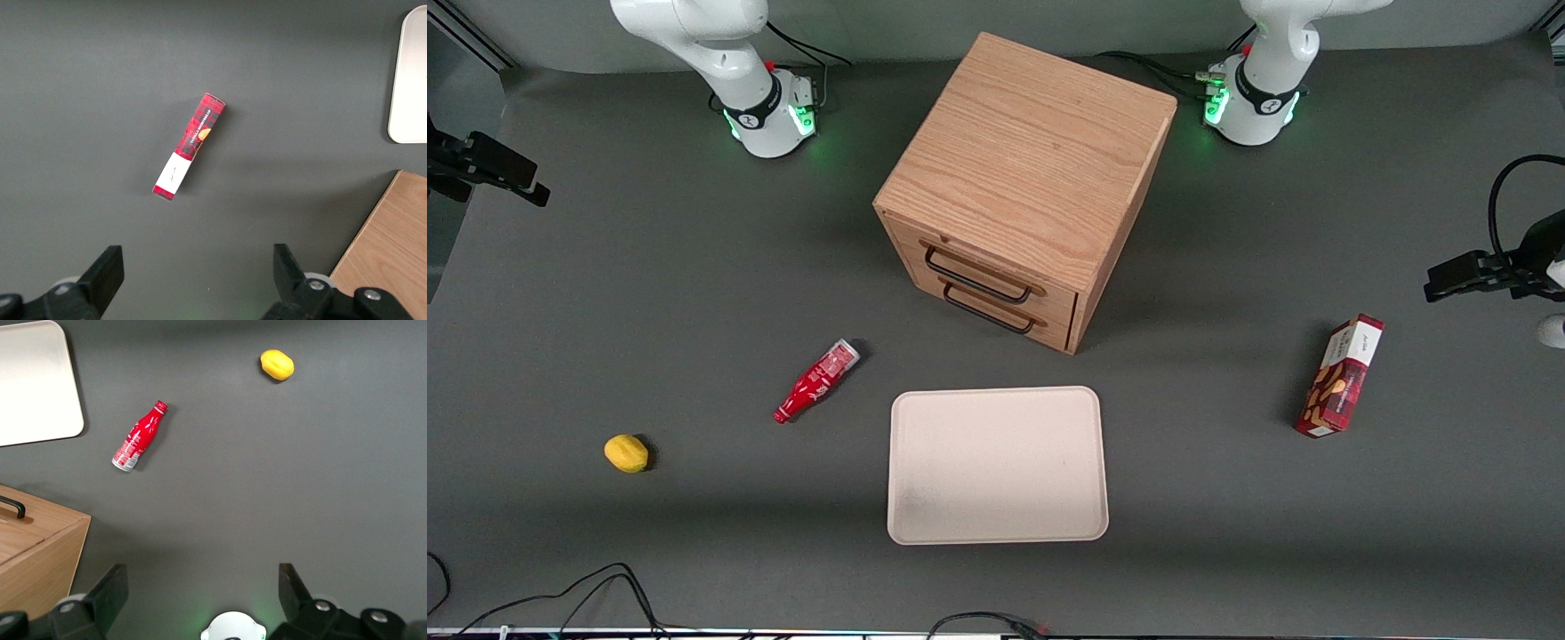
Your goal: Place coke bottle on tray
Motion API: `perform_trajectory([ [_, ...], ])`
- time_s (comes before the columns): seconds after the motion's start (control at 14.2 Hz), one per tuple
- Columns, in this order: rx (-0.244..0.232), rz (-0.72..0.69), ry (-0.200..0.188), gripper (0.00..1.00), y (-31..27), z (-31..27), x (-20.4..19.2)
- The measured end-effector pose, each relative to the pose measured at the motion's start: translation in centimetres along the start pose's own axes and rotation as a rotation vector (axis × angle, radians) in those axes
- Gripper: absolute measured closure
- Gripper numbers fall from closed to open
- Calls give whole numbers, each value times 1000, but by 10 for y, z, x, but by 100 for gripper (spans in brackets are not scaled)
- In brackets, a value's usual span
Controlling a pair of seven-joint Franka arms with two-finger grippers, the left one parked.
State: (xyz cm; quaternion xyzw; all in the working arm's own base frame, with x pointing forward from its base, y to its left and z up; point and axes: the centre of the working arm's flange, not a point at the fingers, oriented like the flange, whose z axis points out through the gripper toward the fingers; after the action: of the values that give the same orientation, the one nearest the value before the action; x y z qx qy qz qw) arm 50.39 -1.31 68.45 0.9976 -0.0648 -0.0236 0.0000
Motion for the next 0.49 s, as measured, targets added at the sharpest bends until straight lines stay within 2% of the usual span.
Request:
perform_trajectory([
  [0.35, 41, 131, -6, 0, -28, -1, -4],
  [0.49, 60, 205, -20, 0, -53, 1, -6],
])
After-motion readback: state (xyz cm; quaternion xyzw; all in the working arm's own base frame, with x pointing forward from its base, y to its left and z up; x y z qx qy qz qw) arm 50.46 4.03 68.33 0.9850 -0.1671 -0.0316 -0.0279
